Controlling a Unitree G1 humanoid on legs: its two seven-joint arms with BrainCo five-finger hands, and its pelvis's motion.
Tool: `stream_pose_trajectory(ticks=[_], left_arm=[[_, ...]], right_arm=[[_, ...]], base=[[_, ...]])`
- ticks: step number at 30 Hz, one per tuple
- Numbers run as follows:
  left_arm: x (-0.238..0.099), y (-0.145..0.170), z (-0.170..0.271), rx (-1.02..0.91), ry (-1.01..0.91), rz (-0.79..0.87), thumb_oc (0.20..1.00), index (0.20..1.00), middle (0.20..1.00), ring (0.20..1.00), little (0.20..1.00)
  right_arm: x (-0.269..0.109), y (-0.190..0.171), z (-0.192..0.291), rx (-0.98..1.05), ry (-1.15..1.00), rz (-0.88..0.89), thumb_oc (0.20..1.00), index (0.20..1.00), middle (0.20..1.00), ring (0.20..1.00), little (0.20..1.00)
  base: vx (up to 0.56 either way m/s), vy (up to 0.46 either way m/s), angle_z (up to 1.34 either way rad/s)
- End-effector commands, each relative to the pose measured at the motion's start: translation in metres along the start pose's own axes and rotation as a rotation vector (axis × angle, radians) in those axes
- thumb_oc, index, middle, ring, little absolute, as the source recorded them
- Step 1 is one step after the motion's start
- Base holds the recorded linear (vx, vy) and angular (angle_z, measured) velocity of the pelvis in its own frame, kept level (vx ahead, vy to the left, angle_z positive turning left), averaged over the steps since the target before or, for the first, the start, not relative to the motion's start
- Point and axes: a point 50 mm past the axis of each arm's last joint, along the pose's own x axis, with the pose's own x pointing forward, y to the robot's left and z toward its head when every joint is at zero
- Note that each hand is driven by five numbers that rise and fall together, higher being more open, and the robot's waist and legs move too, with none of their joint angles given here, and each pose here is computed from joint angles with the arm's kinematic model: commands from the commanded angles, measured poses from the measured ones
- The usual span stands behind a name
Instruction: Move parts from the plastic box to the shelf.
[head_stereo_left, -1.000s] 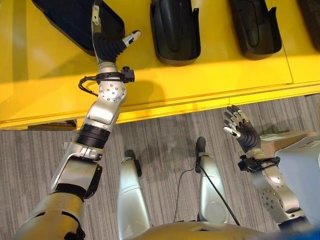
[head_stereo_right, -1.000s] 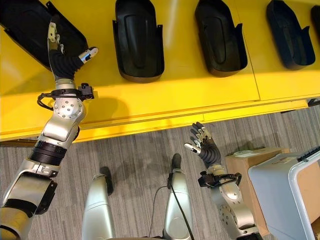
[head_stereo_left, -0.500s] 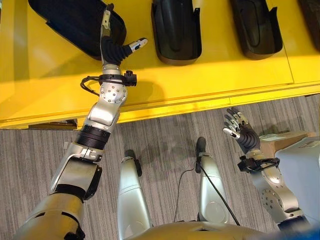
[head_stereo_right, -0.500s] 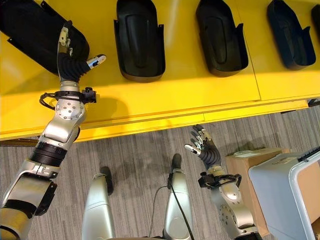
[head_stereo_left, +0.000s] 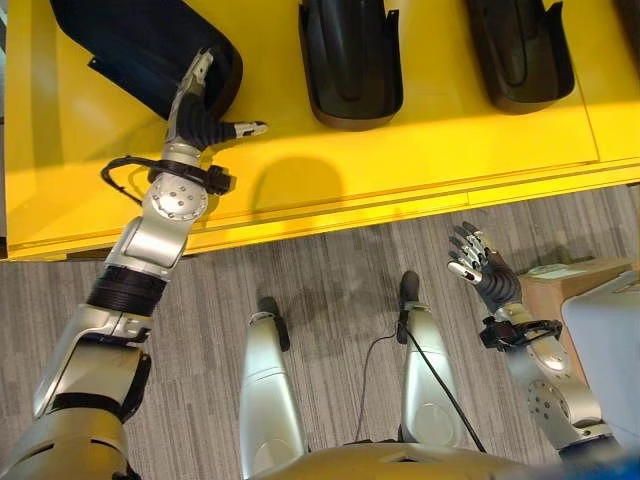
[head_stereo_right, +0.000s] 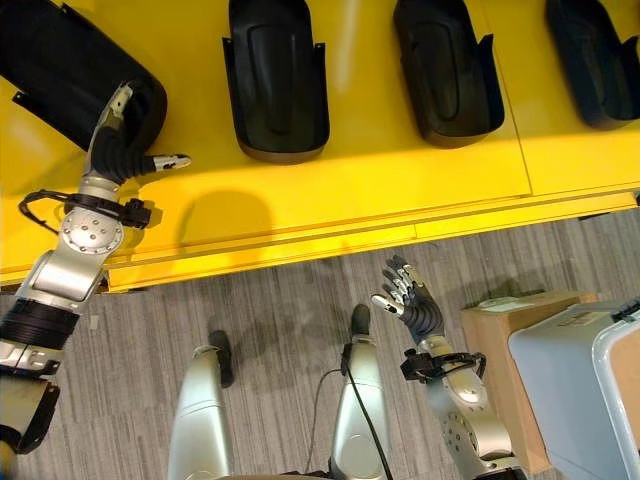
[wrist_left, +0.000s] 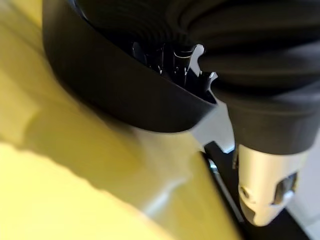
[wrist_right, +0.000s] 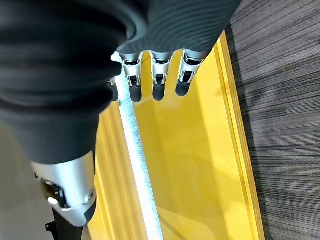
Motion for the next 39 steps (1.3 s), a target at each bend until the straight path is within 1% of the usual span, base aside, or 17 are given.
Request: stream_pose_trajectory(ticks=[1, 7, 9, 10, 11, 15, 19, 22, 23, 24, 30, 39], left_arm=[[-0.003, 0.032, -0.003, 0.157, -0.019, 0.028, 1.000, 1.000, 1.000, 1.000, 1.000], [-0.010, 0.066, -0.010, 0.379, -0.009, 0.018, 1.000, 1.000, 1.000, 1.000, 1.000], [-0.011, 0.072, -0.009, 0.450, -0.013, -0.006, 1.000, 1.000, 1.000, 1.000, 1.000], [-0.012, 0.072, -0.009, 0.450, -0.013, -0.006, 1.000, 1.000, 1.000, 1.000, 1.000], [-0.012, 0.081, -0.008, 0.530, -0.011, -0.037, 1.000, 1.000, 1.000, 1.000, 1.000], [-0.008, 0.092, 0.004, 0.689, -0.058, -0.092, 1.000, 1.000, 1.000, 1.000, 1.000], [-0.002, 0.093, 0.029, 0.842, -0.177, -0.135, 1.000, 1.000, 1.000, 1.000, 1.000], [0.001, 0.092, 0.040, 0.914, -0.244, -0.148, 1.000, 1.000, 1.000, 1.000, 1.000], [0.003, 0.093, 0.046, 0.971, -0.280, -0.149, 1.000, 1.000, 1.000, 1.000, 1.000], [0.003, 0.092, 0.046, 0.972, -0.282, -0.149, 1.000, 1.000, 1.000, 1.000, 1.000], [0.000, 0.082, 0.062, 1.173, -0.425, -0.216, 1.000, 1.000, 1.000, 1.000, 1.000], [-0.003, 0.067, 0.062, 1.186, -0.456, -0.316, 1.000, 1.000, 1.000, 1.000, 1.000]], right_arm=[[-0.004, -0.005, 0.026, -0.053, -0.111, 0.014, 1.000, 1.000, 1.000, 1.000, 1.000], [-0.007, -0.009, 0.029, -0.071, -0.116, 0.015, 1.000, 1.000, 1.000, 1.000, 1.000], [-0.007, -0.010, 0.030, -0.075, -0.117, 0.017, 1.000, 1.000, 1.000, 1.000, 1.000], [-0.007, -0.010, 0.030, -0.075, -0.116, 0.018, 1.000, 1.000, 1.000, 1.000, 1.000], [-0.007, -0.011, 0.031, -0.077, -0.116, 0.019, 1.000, 1.000, 1.000, 1.000, 1.000], [-0.007, -0.012, 0.033, -0.093, -0.116, 0.035, 1.000, 1.000, 1.000, 1.000, 1.000], [-0.006, -0.011, 0.036, -0.105, -0.124, 0.062, 1.000, 1.000, 1.000, 1.000, 1.000], [-0.006, -0.011, 0.040, -0.117, -0.134, 0.071, 1.000, 1.000, 1.000, 1.000, 1.000], [-0.005, -0.011, 0.041, -0.125, -0.137, 0.080, 1.000, 1.000, 1.000, 1.000, 1.000], [-0.005, -0.011, 0.041, -0.124, -0.138, 0.079, 1.000, 1.000, 1.000, 1.000, 1.000], [-0.007, -0.013, 0.047, -0.143, -0.158, 0.081, 1.000, 1.000, 1.000, 1.000, 1.000], [-0.009, -0.016, 0.047, -0.143, -0.159, 0.069, 1.000, 1.000, 1.000, 1.000, 1.000]], base=[[0.00, 0.000, 0.00], [0.00, 0.000, 0.00], [0.00, 0.000, 0.00], [0.00, 0.000, 0.00], [0.00, 0.000, 0.00], [0.00, 0.000, 0.00], [0.00, 0.000, 0.00], [0.00, 0.000, 0.00], [0.00, 0.000, 0.00], [0.00, 0.000, 0.00], [0.00, 0.000, 0.00], [0.00, 0.000, 0.00]])
